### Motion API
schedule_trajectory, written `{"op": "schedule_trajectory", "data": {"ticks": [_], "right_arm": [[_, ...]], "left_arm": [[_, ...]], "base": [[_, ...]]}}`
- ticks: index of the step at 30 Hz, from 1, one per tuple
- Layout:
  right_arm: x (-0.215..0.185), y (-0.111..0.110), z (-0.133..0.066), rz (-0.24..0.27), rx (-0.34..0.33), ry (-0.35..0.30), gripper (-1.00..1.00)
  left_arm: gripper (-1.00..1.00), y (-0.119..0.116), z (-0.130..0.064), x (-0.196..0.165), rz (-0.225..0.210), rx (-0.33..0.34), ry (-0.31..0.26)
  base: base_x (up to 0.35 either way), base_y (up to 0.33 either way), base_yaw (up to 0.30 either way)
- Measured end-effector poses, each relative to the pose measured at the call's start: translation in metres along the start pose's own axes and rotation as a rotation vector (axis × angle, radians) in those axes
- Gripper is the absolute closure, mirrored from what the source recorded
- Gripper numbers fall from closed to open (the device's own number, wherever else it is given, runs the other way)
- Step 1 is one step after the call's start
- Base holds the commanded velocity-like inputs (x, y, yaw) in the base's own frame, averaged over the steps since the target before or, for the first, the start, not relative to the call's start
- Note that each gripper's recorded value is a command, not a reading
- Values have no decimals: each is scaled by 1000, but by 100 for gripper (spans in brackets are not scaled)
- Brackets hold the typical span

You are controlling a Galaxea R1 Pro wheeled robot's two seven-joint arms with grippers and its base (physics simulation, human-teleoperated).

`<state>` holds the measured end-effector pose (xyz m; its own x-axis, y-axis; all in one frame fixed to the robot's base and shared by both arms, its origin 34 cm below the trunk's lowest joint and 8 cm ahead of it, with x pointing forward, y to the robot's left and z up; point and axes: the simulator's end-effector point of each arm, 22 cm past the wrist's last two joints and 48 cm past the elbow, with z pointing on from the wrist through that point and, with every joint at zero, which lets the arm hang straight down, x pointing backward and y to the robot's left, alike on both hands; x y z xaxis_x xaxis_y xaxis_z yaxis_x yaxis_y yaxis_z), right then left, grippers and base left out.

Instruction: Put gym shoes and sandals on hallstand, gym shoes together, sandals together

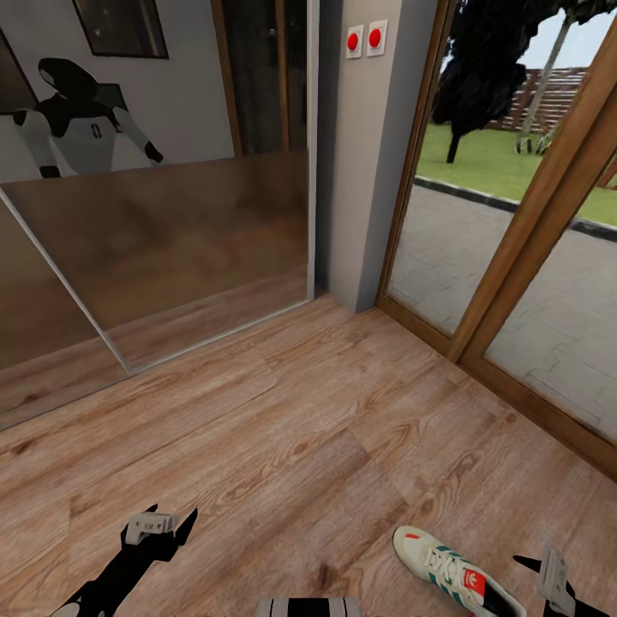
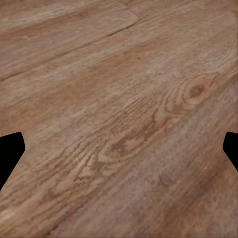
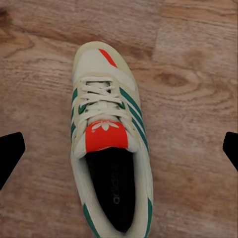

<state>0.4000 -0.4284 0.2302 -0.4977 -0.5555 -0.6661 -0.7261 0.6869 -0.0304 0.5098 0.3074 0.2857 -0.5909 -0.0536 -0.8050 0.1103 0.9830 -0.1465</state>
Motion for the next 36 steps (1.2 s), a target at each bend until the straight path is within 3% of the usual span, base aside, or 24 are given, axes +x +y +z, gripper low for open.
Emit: {"op": "schedule_trajectory", "data": {"ticks": [36], "right_arm": [[19,10,4,24,-28,38,-100]], "left_arm": [[-100,-2,4,27,-6,6,57]], "base": [[0,0,0]]}}
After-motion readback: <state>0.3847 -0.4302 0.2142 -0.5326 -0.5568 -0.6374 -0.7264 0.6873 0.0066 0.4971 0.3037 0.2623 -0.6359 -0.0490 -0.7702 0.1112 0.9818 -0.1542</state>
